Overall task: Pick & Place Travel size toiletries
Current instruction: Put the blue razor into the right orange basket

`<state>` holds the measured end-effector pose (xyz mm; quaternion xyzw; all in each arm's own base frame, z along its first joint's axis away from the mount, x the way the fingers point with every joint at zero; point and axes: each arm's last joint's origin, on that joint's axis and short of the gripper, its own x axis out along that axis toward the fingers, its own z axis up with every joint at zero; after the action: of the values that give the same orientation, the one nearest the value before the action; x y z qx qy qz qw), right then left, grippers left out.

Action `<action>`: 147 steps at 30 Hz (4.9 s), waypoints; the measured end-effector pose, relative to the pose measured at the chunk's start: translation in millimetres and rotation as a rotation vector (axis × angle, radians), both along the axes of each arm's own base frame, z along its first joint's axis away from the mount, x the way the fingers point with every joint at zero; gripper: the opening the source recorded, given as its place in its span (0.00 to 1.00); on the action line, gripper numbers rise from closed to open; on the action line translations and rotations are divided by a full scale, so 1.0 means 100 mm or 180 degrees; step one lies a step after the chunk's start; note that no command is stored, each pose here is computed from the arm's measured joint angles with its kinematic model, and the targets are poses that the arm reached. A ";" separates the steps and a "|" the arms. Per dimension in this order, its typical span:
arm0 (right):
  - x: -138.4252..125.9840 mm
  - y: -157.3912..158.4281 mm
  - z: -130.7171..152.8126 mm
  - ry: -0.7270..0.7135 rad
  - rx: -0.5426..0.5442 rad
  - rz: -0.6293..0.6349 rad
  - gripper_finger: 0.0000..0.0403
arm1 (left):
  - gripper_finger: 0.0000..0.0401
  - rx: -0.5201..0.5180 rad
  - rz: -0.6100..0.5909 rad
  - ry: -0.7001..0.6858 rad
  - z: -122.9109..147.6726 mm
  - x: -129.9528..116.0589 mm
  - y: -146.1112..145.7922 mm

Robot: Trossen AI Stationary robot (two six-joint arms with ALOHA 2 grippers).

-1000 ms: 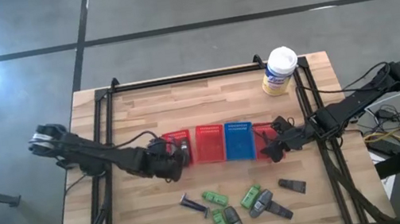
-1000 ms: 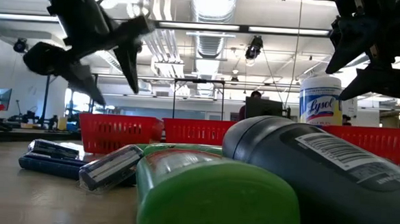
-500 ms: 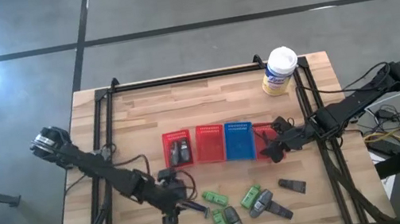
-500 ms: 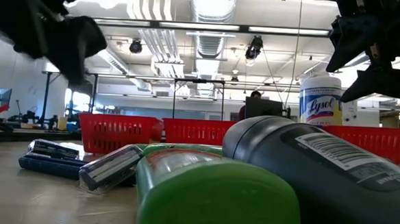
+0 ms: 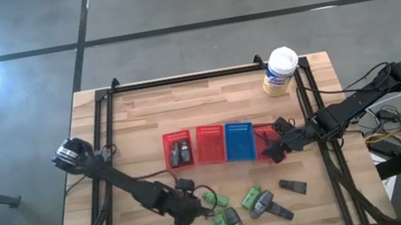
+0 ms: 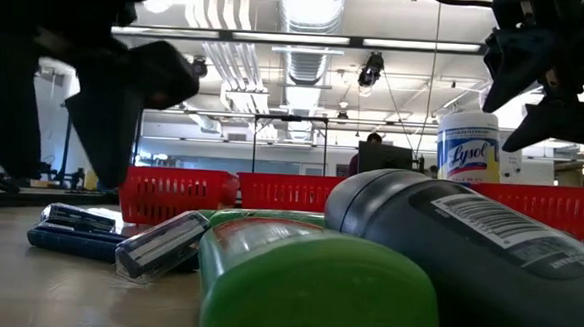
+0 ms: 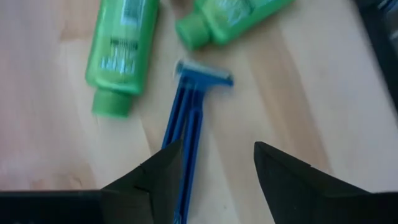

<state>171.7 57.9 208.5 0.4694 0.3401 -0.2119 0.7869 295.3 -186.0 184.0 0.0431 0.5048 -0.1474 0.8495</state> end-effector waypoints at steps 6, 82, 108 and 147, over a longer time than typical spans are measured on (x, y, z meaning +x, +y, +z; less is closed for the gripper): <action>0.00 0.00 0.00 0.0008 -0.0001 0.0011 0.63 | 0.50 0.0062 0.0066 0.0159 -0.06 -0.03 0.02; 0.13 0.05 0.14 -0.0621 -0.0134 0.0311 0.68 | 0.23 -0.1099 0.2119 0.0389 0.26 -0.20 0.59; 0.08 0.04 0.08 -0.0344 -0.0118 0.0443 0.73 | 0.68 -0.0216 0.2854 0.1421 -0.29 0.29 0.06; 0.20 0.11 0.28 -0.1120 -0.0102 0.0736 0.70 | 0.05 -0.1156 0.2900 -0.0596 0.66 0.00 0.54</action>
<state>192.1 68.6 236.3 0.4445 0.2455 -0.0403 0.8605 295.3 -132.3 249.7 -0.3174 0.3601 0.1576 0.8630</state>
